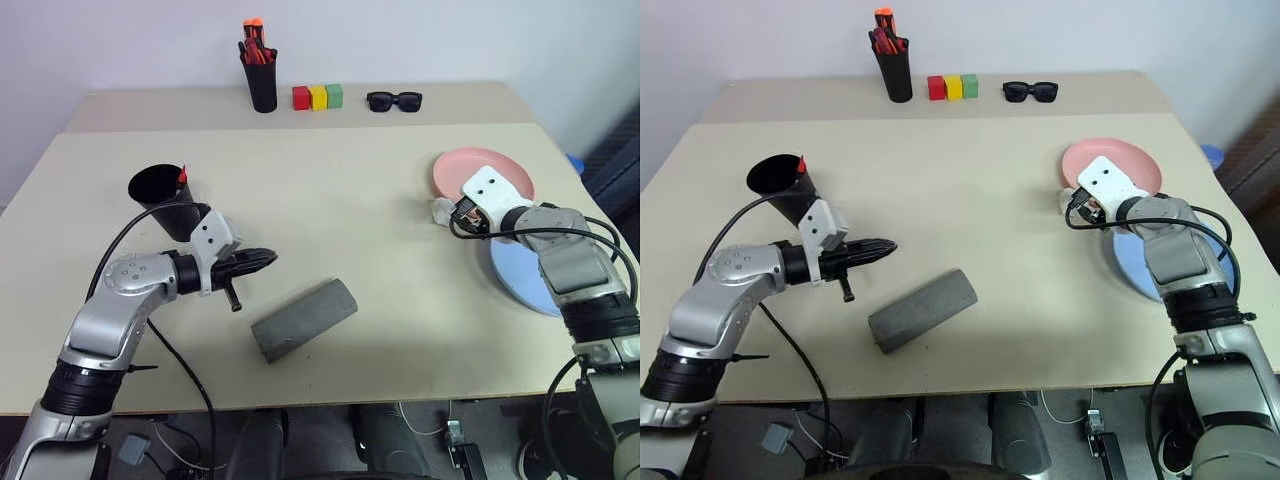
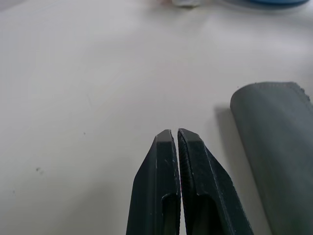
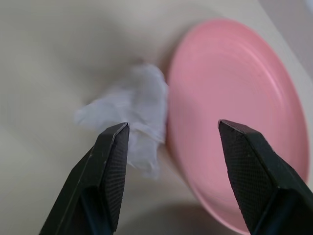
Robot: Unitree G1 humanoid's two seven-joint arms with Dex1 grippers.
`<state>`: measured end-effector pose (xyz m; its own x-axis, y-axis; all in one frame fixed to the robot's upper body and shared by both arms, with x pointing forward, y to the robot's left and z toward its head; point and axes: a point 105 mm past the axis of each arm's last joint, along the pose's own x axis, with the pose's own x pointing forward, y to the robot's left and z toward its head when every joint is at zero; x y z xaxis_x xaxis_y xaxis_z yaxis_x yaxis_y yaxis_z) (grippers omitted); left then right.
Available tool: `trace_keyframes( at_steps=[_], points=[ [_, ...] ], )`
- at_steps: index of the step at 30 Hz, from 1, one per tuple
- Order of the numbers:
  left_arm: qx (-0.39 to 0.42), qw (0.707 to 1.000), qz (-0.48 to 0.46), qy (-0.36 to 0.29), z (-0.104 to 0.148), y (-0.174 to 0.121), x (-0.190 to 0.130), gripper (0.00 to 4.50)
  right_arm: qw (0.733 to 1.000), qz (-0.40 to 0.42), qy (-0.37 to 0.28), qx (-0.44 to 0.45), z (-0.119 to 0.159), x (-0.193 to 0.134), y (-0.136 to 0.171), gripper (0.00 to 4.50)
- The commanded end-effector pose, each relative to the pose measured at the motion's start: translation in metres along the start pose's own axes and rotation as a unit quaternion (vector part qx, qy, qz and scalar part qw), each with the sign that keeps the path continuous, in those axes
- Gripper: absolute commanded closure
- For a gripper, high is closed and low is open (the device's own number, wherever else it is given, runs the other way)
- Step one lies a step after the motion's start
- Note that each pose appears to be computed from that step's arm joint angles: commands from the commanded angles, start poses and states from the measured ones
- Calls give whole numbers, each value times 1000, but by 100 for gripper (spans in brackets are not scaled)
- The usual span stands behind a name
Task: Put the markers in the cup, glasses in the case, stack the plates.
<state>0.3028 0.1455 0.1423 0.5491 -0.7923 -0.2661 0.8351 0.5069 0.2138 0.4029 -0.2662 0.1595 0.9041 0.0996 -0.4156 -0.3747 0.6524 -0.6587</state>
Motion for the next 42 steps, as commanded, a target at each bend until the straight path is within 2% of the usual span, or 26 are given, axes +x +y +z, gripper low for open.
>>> trace_keyframes(
  at_steps=[1, 9, 12, 16, 21, 26, 30, 36, 37, 38, 41, 42],
  points=[
    [16, 999, 21, -24, 13, 0, -10, 437, 999, -5, 13, -42, -7, -2, -21, 158],
    [5, 999, 24, -39, 18, -7, -12, 437, 998, 16, 20, -57, -18, 21, -13, 158],
    [3, 999, 27, -33, 15, -8, -11, 450, 998, 12, 11, -62, -15, 24, -12, 237],
    [1, 999, 26, -37, 15, -9, -9, 450, 996, -2, -5, -84, -7, 20, -17, 445],
    [-7, 999, 21, -43, 15, -10, -4, 450, 993, -46, -25, -109, 7, 1, -34, 445],
    [-10, 999, 7, -51, 18, -10, 3, 450, 990, -79, -21, -116, 8, -48, -52, 445],
    [-14, 998, -5, -58, 20, -8, 8, 450, 995, -29, 22, -94, -18, -99, -35, 445],
    [-12, 998, -18, -60, 21, -6, 17, 450, 991, 73, 72, -84, -44, -136, 6, 445],
    [-13, 998, -19, -61, 22, -5, 18, 450, 989, 91, 77, -87, -47, -138, 13, 385],
    [-12, 998, -21, -63, 22, -5, 19, 450, 988, 109, 68, -83, -44, -139, 21, 352],
    [-11, 998, -22, -65, 23, -7, 21, 450, 993, 90, 1, -75, -19, -124, 25, 211],
    [-12, 998, -21, -66, 23, -7, 20, 450, 994, 80, -18, -72, -12, -116, 25, 211]
  ],
)
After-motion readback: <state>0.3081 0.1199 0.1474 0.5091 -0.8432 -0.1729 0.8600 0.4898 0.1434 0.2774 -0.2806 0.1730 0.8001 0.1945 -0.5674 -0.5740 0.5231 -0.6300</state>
